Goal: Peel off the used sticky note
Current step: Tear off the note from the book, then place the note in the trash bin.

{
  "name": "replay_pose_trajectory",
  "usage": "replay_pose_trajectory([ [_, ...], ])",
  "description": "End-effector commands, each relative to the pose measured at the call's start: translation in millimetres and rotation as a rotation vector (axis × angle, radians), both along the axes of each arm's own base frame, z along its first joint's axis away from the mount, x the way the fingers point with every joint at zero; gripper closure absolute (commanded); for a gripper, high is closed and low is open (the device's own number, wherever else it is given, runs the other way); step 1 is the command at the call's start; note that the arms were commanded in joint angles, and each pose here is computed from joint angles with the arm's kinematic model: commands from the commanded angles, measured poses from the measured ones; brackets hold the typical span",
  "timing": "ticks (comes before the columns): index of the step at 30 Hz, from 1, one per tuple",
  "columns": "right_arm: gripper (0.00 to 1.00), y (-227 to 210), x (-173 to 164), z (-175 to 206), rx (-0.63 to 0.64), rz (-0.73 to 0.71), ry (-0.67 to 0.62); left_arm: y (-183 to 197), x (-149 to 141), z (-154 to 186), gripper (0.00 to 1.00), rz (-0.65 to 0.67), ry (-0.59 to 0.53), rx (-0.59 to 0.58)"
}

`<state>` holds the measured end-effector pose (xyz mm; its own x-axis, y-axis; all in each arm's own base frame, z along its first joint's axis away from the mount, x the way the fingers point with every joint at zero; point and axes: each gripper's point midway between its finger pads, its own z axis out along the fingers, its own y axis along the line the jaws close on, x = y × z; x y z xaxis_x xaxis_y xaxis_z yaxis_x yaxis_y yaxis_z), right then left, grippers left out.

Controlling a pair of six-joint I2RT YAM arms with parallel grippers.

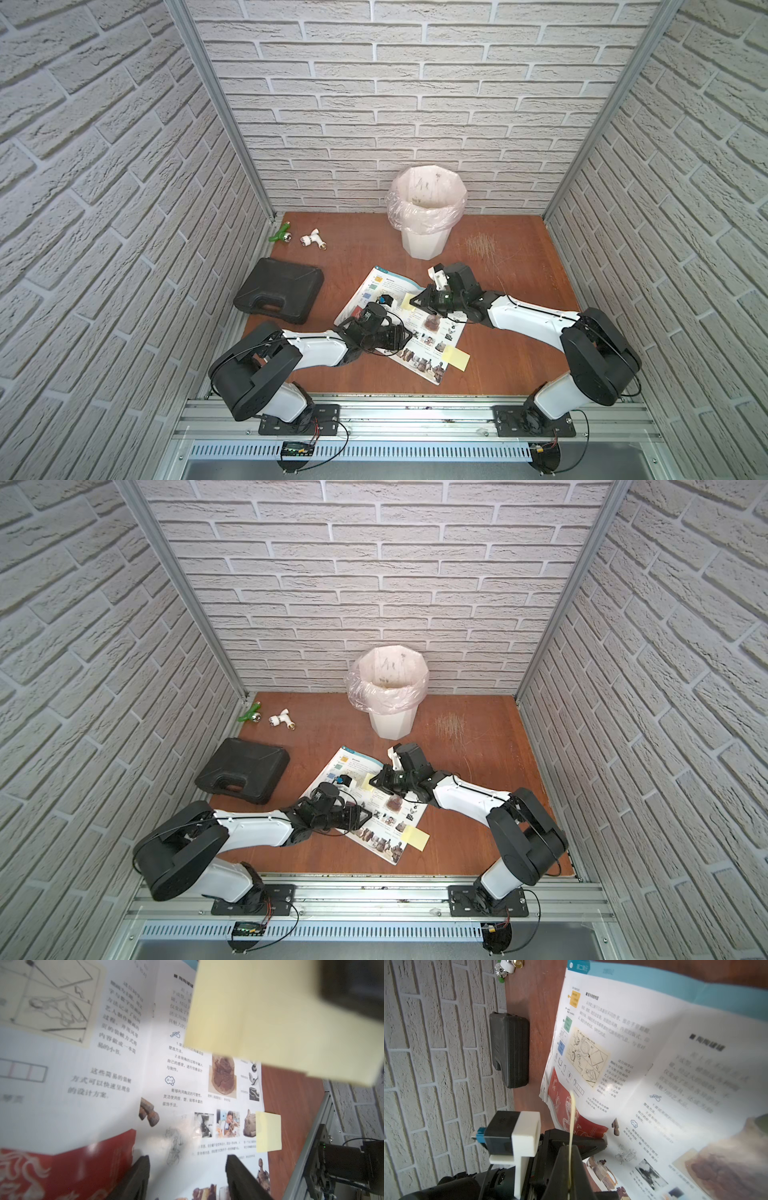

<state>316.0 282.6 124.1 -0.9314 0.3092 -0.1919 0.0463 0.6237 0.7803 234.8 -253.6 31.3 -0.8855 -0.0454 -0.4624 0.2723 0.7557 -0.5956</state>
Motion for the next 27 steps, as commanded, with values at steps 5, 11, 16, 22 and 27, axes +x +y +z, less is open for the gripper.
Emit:
replay_pose_trajectory([
  [5,0.97,-14.7,16.2,84.3,-0.099,0.035,-0.241,7.7,-11.6,-10.6,0.43,0.003,0.059,0.042],
  [11,0.96,-18.9,32.5,154.6,-0.066,0.003,-0.400,4.7,-8.1,-2.6,0.35,-0.002,0.041,0.032],
  [16,0.96,-21.7,56.3,196.1,-0.030,-0.010,-0.461,0.9,-4.0,1.8,0.31,-0.006,0.026,0.025],
  [22,0.95,-36.2,111.7,232.0,-0.040,-0.073,-0.516,-3.3,-0.5,5.4,0.27,-0.011,0.017,0.011],
  [27,0.94,-43.5,158.6,237.0,-0.106,-0.098,-0.515,-6.4,1.0,8.2,0.26,-0.016,0.010,-0.001],
])
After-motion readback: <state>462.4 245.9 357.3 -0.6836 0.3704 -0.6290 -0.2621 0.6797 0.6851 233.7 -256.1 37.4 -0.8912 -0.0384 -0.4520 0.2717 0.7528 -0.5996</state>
